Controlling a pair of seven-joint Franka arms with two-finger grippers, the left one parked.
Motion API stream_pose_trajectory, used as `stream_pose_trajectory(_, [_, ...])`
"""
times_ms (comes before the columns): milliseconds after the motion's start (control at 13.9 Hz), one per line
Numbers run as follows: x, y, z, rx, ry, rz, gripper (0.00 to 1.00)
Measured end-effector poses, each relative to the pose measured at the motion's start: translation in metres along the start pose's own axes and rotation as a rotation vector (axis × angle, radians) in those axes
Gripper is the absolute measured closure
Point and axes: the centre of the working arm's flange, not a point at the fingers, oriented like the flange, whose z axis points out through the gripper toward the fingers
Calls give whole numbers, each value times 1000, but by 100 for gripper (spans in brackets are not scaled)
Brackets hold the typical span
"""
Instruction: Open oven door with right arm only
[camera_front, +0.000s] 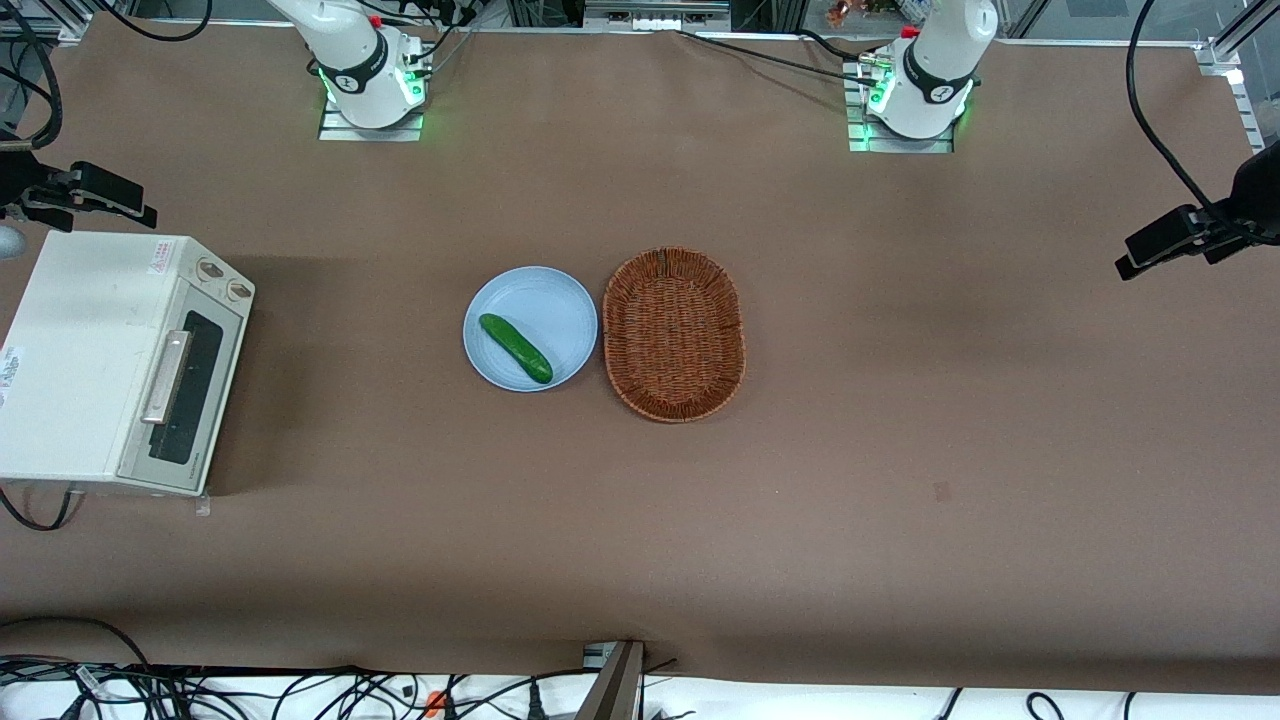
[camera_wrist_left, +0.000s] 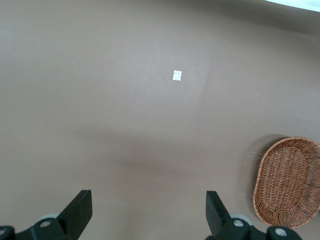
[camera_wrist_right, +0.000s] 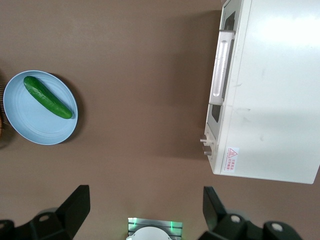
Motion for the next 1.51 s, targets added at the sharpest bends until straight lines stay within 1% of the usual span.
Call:
stream_pose_trajectory(215, [1, 0, -2, -3, 10, 0, 0])
stream_pose_trajectory(503, [1, 0, -3, -3, 14, 0, 0])
stream_pose_trajectory(1508, [2, -6, -3, -7, 14, -12, 0])
